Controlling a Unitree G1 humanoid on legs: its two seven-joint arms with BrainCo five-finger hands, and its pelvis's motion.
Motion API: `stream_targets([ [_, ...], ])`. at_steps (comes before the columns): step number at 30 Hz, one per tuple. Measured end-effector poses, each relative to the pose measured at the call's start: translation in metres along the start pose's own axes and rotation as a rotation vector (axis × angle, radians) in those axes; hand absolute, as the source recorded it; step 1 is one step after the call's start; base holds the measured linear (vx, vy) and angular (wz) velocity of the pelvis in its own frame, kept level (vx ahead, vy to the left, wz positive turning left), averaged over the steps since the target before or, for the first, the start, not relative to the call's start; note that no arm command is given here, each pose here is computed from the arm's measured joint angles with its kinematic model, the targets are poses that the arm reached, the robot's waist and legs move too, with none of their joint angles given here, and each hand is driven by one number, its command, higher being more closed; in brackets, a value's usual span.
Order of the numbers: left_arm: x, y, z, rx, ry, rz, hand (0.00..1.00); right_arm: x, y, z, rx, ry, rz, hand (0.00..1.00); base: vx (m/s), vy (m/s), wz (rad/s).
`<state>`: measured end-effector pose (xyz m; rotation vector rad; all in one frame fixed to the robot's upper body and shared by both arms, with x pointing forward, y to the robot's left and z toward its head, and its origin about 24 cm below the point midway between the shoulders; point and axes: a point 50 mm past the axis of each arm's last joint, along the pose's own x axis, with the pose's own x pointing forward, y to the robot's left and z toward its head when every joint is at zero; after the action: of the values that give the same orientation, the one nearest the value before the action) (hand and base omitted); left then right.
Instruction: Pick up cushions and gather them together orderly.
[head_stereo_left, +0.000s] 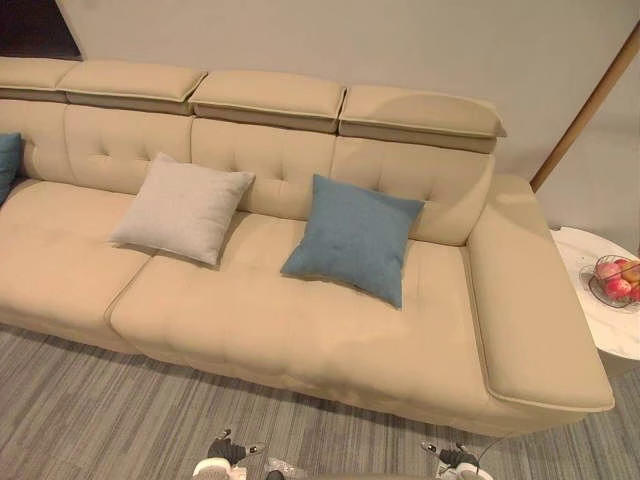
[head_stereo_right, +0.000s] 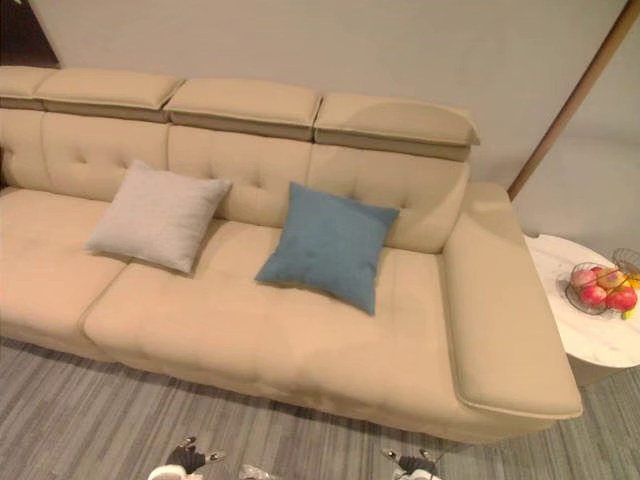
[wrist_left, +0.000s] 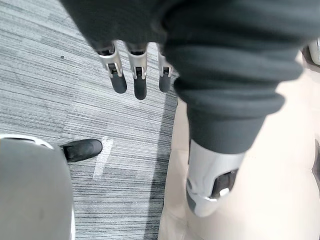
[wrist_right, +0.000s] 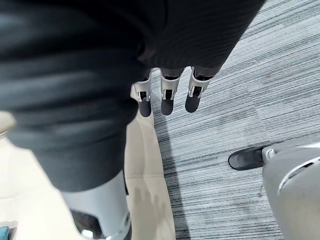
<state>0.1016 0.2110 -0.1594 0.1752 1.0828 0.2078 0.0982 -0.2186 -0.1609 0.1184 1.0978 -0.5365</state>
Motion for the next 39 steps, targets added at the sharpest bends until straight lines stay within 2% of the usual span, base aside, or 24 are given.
stream_targets([
  [12,0.001,0.000,0.004,-0.002,-0.011,-0.008,0.00,-0.001,0.000,-0.006,0.003,0.014,0.002,0.00,-0.04,0.005,-0.02],
  [17,0.001,-0.003,0.005,-0.015,-0.010,-0.019,0.00,-0.003,-0.010,-0.016,0.031,0.042,-0.029,0.00,-0.05,0.003,-0.24],
  [28,0.002,-0.006,0.010,0.006,-0.022,-0.041,0.00,-0.001,-0.008,0.002,0.073,-0.016,-0.031,0.00,0.06,-0.045,-1.09],
  [32,0.005,-0.008,0.032,-0.008,-0.086,-0.046,0.00,0.000,-0.004,0.008,0.047,-0.033,-0.016,0.00,0.07,-0.151,-1.55],
  [35,0.007,-0.012,0.050,-0.010,-0.131,-0.055,0.00,0.002,-0.013,0.012,0.012,-0.044,-0.034,0.00,0.11,-0.222,-0.90],
  [39,0.007,-0.027,0.064,-0.010,-0.168,-0.106,0.00,0.002,-0.012,0.012,-0.023,-0.049,-0.024,0.00,0.10,-0.153,-0.42],
])
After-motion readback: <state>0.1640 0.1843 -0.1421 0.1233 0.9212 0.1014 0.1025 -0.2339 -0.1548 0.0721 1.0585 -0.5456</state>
